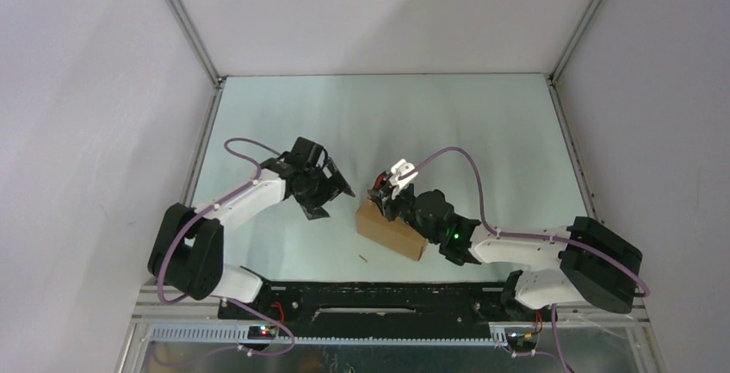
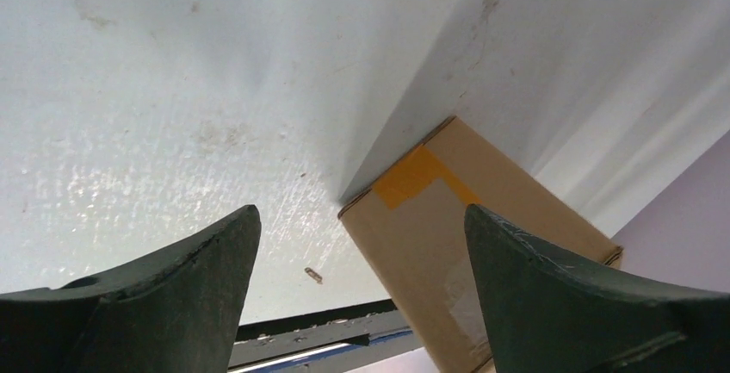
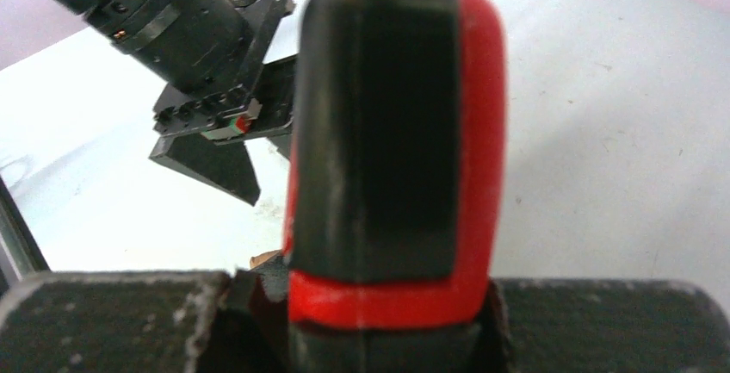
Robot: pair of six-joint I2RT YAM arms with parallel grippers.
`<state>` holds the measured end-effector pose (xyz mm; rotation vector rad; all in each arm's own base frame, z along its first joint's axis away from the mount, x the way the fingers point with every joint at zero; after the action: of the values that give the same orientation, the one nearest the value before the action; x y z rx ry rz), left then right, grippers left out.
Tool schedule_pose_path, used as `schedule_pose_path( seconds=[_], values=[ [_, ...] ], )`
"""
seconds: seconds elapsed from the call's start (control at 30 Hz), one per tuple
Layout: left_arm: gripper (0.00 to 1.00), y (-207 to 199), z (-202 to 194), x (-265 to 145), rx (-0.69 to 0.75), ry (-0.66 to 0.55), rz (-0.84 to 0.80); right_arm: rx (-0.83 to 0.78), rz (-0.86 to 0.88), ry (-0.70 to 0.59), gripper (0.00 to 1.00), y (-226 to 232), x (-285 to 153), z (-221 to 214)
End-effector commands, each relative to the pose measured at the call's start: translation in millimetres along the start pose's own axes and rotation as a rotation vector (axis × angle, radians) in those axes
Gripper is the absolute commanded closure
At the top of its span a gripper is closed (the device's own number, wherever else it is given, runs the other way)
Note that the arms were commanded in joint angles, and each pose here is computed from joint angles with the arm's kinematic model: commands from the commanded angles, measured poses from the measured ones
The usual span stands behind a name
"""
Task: Unpack the express box
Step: Cut the express box at the center of the board.
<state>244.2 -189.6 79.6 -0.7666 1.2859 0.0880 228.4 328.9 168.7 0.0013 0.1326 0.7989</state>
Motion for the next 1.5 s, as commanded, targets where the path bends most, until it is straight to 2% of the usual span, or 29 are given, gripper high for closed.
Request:
schedule_pose_path(
  seconds=[0.0, 0.2, 0.33, 0.57, 0.67, 0.8, 1.07, 1.27, 1.47],
  values=[
    [0.08, -15, 11, -28, 0.055, -0.065, -0.036, 0.003, -0.172, 0.071, 1.00, -26, 0, -21],
    [0.03, -28, 9, -67, 0.087, -0.141, -0.162, 0.056, -0.341, -0.008, 1.00, -35, 14, 7],
    [0.02, -55, 1, -85, 0.141, -0.151, -0.326, 0.083, -0.320, -0.030, 1.00, -25, 27, 17],
    [0.08, -70, -30, -62, 0.149, -0.027, -0.551, 0.091, -0.295, -0.020, 1.00, -20, 41, 21],
    [0.11, -82, -32, -58, 0.165, -0.030, -0.667, 0.102, -0.270, -0.019, 1.00, -18, 43, 21],
    [0.13, -75, -34, -44, 0.144, -0.016, -0.661, 0.114, -0.271, -0.008, 1.00, -18, 42, 20],
    [0.21, -46, -30, -6, 0.003, -0.031, -0.567, 0.135, -0.215, -0.002, 1.00, -11, 40, 26],
    [0.25, -38, -22, 3, -0.040, -0.076, -0.524, 0.136, -0.179, 0.012, 1.00, -13, 37, 29],
    [0.34, -24, -17, 10, -0.061, -0.100, -0.407, 0.121, -0.144, 0.010, 1.00, -16, 34, 38]
  ],
)
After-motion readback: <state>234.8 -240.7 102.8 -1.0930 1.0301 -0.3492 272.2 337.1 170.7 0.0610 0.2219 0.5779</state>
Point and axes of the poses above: each gripper's point midway between its finger pads, its own x axis out along the fingers, its own y axis along the line the jaws close on, z = x × y, the point moved 1 cm from there along -x, back along the fingers, and after that the axes turned 1 degree about -x, right-handed, at the moved point
